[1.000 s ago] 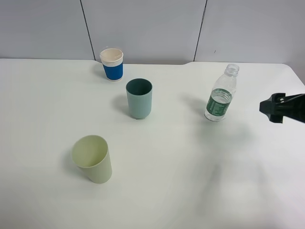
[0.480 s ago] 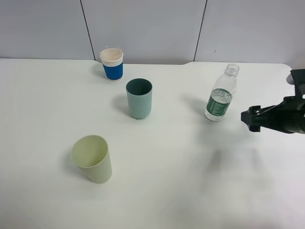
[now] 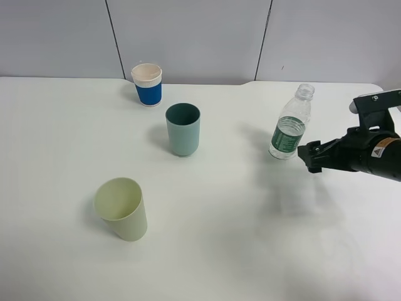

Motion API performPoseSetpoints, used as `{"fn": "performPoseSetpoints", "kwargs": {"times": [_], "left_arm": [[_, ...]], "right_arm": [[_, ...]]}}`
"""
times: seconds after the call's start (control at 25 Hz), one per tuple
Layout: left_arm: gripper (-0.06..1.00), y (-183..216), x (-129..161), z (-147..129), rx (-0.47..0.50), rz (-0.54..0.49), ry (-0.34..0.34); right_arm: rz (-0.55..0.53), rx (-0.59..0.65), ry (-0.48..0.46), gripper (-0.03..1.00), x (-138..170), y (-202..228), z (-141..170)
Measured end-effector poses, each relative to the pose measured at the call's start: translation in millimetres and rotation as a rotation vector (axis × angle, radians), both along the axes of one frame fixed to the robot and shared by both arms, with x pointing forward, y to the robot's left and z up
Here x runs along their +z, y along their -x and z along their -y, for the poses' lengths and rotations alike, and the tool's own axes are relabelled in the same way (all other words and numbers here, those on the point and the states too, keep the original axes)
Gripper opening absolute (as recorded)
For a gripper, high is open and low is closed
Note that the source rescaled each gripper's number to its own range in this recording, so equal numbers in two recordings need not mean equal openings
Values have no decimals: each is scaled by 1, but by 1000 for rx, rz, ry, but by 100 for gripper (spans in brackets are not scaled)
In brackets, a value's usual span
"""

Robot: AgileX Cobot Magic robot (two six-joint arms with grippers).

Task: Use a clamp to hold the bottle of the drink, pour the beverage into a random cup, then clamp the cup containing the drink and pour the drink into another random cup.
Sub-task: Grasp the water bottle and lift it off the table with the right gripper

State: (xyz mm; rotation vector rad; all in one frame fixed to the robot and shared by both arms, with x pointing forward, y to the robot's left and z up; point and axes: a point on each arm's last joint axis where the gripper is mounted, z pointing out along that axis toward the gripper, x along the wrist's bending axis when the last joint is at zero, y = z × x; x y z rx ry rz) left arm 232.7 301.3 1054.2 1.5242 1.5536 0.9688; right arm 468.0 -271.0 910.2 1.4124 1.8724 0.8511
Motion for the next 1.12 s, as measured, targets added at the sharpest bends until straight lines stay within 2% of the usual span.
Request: {"fn": "performPoseSetpoints", "kwargs": {"times": [0.16,0.52,0.72,1.12], "left_arm": [[100,0,0,0,0,0,0],[100,0,0,0,0,0,0],[100,0,0,0,0,0,0],[100,0,0,0,0,0,0]], "right_arm": [[35,35,35,88,-9,-6,-1],[62,31,26,88,-32,-13,-2],[110,26,13,98,-41,-17,-3],[233,45,-16,100,-57,-22,-6]]}}
